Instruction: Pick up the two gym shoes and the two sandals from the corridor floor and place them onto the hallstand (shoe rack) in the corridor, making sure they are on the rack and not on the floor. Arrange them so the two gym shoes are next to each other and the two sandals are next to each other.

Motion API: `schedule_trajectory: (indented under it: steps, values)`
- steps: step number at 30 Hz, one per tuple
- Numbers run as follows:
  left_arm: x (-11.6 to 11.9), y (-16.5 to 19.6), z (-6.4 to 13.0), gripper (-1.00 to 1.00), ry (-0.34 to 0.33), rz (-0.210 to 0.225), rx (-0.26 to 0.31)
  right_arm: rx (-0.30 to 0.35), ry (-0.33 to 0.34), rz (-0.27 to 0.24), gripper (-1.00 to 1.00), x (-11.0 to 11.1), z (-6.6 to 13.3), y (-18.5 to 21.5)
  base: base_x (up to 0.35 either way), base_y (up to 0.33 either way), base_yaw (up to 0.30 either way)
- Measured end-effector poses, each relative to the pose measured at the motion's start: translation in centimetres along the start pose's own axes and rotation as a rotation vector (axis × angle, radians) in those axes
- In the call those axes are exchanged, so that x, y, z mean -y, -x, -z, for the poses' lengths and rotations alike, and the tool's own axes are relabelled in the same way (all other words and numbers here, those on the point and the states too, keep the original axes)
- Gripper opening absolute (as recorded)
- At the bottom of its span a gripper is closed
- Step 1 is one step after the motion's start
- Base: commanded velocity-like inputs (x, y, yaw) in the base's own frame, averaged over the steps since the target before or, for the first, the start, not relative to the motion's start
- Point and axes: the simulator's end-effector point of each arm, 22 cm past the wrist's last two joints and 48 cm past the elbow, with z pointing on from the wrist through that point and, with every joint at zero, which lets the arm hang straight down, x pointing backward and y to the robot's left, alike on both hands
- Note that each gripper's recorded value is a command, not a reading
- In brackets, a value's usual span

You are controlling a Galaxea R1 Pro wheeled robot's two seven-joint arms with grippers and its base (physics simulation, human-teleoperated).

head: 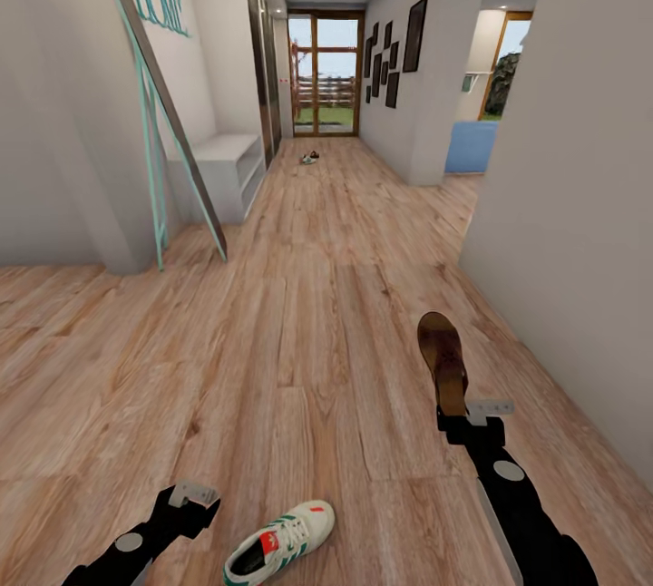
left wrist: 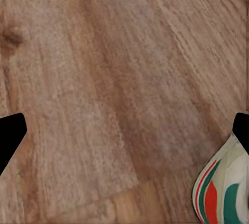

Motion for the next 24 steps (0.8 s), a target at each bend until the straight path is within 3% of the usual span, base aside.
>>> schedule_trajectory:
  steps: [1, 11, 20, 22, 24]
  values:
    - [0.7, -0.3, -0.1, 1.00, -0.020, -0.032, -0.010, -0.005, 0.001, -0.001, -1.00, -0.1, -0.1, -0.3, 0.001, 0.000, -0.001]
    - [3.4, -3.9, -1.0, 1.00, -0.103, -0.134, -0.086, -0.064, 0.005, 0.007, -1.00, -0.5, -1.2, -3.4, 0.000, 0.000, 0.000]
    - [5.0, -6.7, -1.5, 1.00, -0.156, -0.160, -0.141, -0.115, 0.009, 0.016, -1.00, -0.9, -2.0, -6.3, 0.000, 0.000, 0.000]
    - [6.8, -7.5, -1.2, 1.00, -0.242, -0.157, -0.157, -0.126, 0.011, 0.018, -1.00, -1.0, -2.2, -6.9, 0.000, 0.000, 0.000]
    - [7.3, -8.0, -1.2, 1.00, -0.262, -0.152, -0.168, -0.137, 0.012, 0.020, -1.00, -1.1, -2.3, -7.6, 0.000, 0.000, 0.000]
